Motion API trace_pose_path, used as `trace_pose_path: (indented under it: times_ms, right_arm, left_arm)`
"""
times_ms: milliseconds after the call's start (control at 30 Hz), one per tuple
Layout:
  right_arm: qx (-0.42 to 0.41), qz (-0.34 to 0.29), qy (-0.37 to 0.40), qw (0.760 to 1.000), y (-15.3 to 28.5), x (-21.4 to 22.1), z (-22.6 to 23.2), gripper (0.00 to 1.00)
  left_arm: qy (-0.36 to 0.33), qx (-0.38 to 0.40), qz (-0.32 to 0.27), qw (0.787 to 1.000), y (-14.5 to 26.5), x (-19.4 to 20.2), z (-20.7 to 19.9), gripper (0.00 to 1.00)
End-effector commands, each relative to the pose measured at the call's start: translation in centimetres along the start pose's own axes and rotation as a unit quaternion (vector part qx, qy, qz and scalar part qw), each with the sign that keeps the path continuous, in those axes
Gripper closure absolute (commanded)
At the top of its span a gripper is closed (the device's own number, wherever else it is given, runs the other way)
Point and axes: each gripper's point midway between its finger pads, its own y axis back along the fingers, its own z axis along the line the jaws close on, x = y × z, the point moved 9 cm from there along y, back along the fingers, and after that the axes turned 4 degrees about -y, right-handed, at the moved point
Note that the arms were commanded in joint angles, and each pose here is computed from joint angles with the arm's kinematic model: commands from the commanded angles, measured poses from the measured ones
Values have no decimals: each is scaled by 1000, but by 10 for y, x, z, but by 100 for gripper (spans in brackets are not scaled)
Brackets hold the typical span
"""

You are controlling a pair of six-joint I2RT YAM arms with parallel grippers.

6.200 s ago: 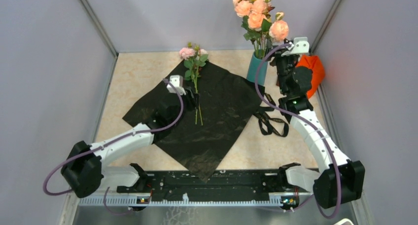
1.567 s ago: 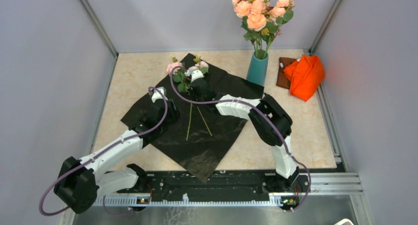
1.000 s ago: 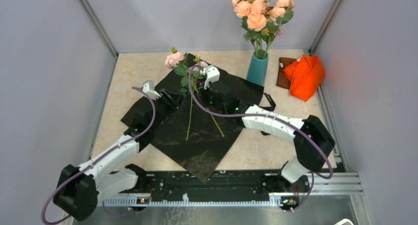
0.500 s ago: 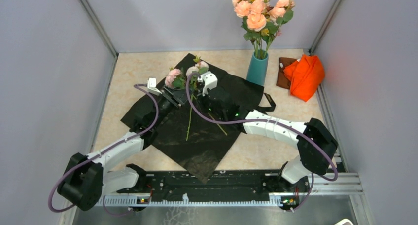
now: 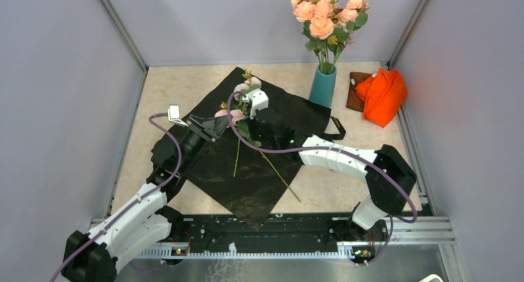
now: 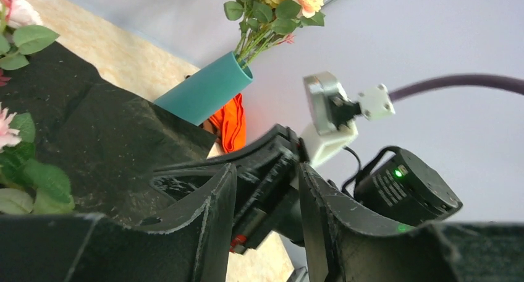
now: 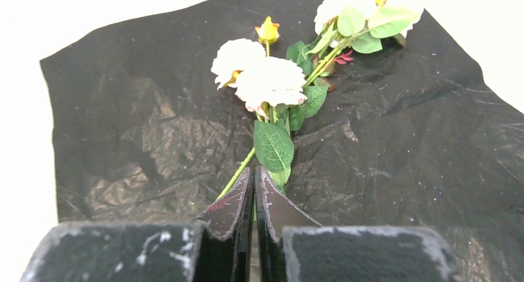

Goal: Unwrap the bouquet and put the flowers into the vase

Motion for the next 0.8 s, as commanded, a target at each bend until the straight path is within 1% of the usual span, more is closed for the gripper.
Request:
trace_pose_path:
  times_ms: [0,33,67,133,167,200,267,300,433,533,667,767]
  right_arm:
    - [19,35,22,999,-26,-1,9,87]
    - [32,60,35,997,-33,4,8,80]
    - [43,79,47,995,-40,6,7,76]
    - [61,117,59,990,-53,8,3,71]
    - [65,129,60,988,-57,5,1,70]
    - [65,138,59,987,-62,0,0,69]
    - [61,161,47,984,-65,-9,-9,61]
    - [56,175,42,982,-64,-12,-13,59]
    - [60,223,46,972,-62,-17,-26,55]
    - [50,262,53,962,-63,-11,-29,53]
    - [25,301,51,952,-64,5,-27,49]
    - [9,318,44,947,-61,21,-26,49]
  left_arm:
    - [-21,-45,1,999,11,1,11,52]
    - [-24,-45,3,999,13,1,10,52]
    - [-29,-47,4,998,15,0,9,51]
    - [-45,-67,10,997,20,-2,9,51]
    - [-56,-80,12,995,23,-3,10,50]
    - [-66,-101,7,993,27,-5,12,50]
    - [-89,-134,-7,987,38,-11,14,49]
    - [-98,-153,-11,983,42,-13,17,49]
    - [-122,-194,-49,972,66,-22,21,49]
    - [-134,-196,-69,969,75,-26,20,49]
    - [-148,-205,-65,965,76,-30,16,48]
    - [-152,-210,-56,964,75,-30,17,48]
